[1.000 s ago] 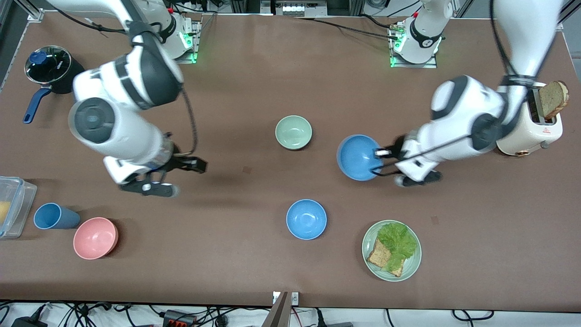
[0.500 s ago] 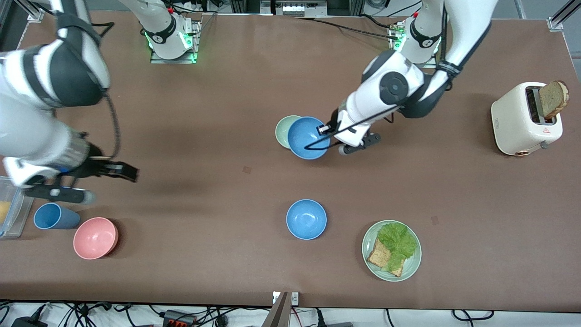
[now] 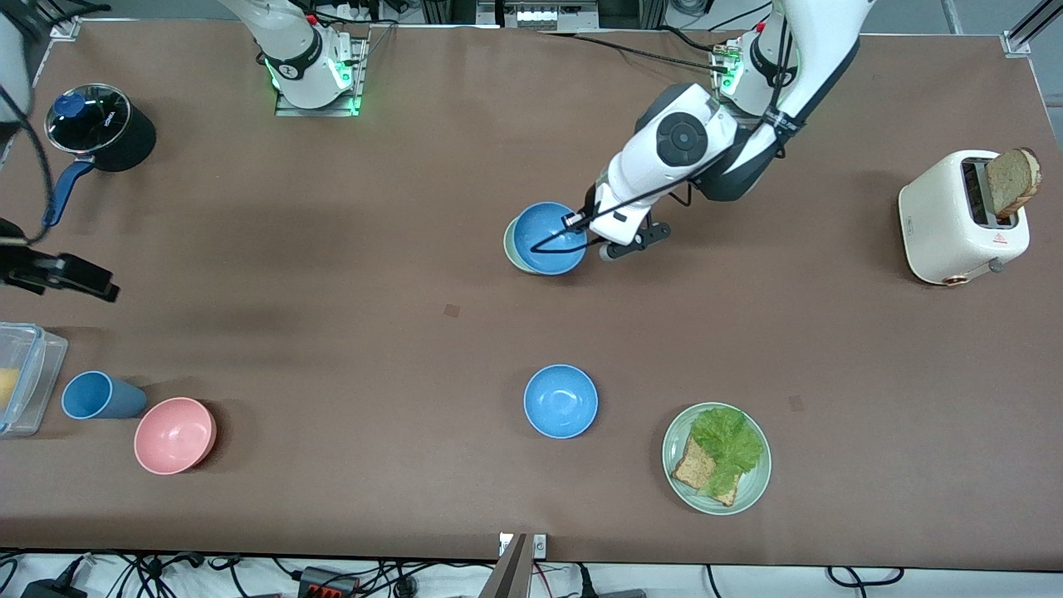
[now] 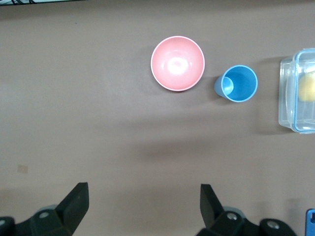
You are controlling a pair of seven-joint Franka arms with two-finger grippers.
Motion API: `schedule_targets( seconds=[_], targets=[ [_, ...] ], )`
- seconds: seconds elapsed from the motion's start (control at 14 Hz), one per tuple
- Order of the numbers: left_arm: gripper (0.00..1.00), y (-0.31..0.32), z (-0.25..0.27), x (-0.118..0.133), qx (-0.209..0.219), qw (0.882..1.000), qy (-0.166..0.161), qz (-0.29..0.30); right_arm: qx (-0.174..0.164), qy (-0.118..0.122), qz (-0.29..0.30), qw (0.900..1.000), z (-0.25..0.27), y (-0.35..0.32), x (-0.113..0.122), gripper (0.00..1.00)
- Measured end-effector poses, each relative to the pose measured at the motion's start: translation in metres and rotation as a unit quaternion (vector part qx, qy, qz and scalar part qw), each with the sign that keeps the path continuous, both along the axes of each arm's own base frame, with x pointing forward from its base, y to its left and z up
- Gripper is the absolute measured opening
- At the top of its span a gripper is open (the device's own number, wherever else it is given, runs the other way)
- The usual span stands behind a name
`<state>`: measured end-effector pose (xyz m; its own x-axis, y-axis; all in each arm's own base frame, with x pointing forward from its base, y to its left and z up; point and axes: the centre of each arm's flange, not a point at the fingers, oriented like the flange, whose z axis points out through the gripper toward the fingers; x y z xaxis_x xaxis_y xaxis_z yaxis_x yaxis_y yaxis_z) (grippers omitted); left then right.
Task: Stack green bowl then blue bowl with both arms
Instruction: 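Lower the blue bowl into the green bowl and open the left gripper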
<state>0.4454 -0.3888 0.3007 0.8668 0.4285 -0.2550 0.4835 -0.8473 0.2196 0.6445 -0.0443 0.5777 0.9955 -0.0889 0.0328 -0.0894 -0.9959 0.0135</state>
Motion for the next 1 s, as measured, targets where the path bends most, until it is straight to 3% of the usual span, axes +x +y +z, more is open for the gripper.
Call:
schedule_targets(
  seconds=[0.29,0.71,1.0],
  targets=[
    [0.05,-0.011,-0.008,-0.012,0.007,1.000,-0.006,-0.010,0.001,0.011,0.014,1.000,0.013,-0.002,-0.014,1.00],
    [0.05,-0.009,-0.032,-0.009,0.018,1.000,-0.019,-0.012,0.002,0.005,0.012,1.000,0.011,-0.004,-0.029,1.00],
    [0.05,-0.011,-0.040,-0.011,0.017,1.000,-0.012,-0.014,0.001,0.002,0.014,1.000,-0.003,-0.004,-0.057,1.00]
  ],
)
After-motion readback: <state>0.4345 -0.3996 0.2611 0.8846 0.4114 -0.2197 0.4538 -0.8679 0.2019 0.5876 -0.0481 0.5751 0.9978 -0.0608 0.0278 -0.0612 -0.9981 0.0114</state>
